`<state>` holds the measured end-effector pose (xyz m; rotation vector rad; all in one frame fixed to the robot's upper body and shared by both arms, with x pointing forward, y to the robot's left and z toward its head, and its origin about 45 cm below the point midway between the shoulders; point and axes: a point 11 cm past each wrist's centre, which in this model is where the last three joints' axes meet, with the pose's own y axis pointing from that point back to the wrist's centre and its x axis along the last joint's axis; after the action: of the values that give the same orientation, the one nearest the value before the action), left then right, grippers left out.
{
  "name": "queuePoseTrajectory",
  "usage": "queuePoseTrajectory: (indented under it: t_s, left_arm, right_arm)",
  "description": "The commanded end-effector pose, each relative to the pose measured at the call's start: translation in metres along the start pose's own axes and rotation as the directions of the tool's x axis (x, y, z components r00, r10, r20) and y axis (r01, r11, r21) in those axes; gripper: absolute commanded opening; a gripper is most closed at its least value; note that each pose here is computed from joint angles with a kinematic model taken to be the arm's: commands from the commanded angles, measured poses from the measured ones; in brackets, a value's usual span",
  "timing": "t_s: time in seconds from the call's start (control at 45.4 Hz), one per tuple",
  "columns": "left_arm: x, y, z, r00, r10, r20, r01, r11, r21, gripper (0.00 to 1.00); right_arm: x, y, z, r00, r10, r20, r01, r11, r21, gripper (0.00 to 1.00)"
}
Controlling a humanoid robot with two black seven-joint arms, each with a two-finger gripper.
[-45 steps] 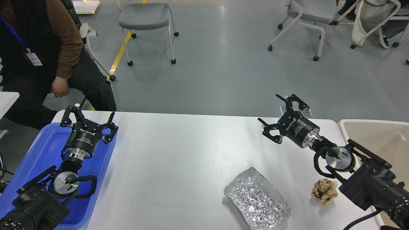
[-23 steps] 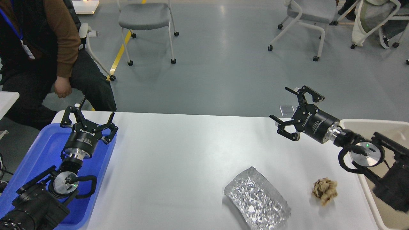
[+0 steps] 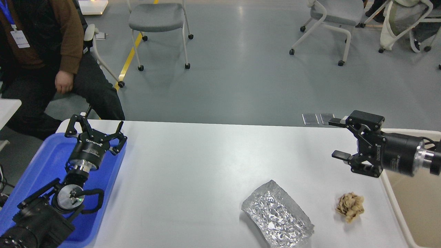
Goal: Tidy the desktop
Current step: 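Lower the open right gripper toward the silver foil wrapper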
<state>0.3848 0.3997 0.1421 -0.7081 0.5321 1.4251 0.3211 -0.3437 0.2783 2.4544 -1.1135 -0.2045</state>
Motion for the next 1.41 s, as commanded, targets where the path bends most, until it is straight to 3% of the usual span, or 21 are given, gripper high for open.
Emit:
queuePoseTrajectory:
  t_s: [0.0,0.22,0.683,1.388]
  left_arm:
    - [0.001,0.001,0.001,1.000,0.000,-0.001,0.000,1.000,-0.001,1.00]
    - [0.001,0.001,0.001,1.000,-0.002,-0.001,0.002,1.000,-0.001,1.00]
    - [0.001,0.001,0.000,1.000,-0.002,0.000,0.002,1.000,0.000,1.00]
    - [0.000,0.000,0.001,1.000,-0.005,0.000,0.005,1.000,0.000,1.00]
  right_arm:
    - [-0.023,0.034,0.013,0.959,-0.091,-0.267,0.043,0.983,-0.179,1.00]
    - [-0.039,0.030,0.050,0.913,-0.201,-0.355,0.091,0.949,-0.303,1.00]
    - [-0.085,-0.045,0.100,0.851,-0.359,-0.383,0.226,0.909,-0.349,1.00]
    - [-0.076,-0.113,0.110,0.789,-0.298,-0.538,0.137,0.938,-0.319,1.00]
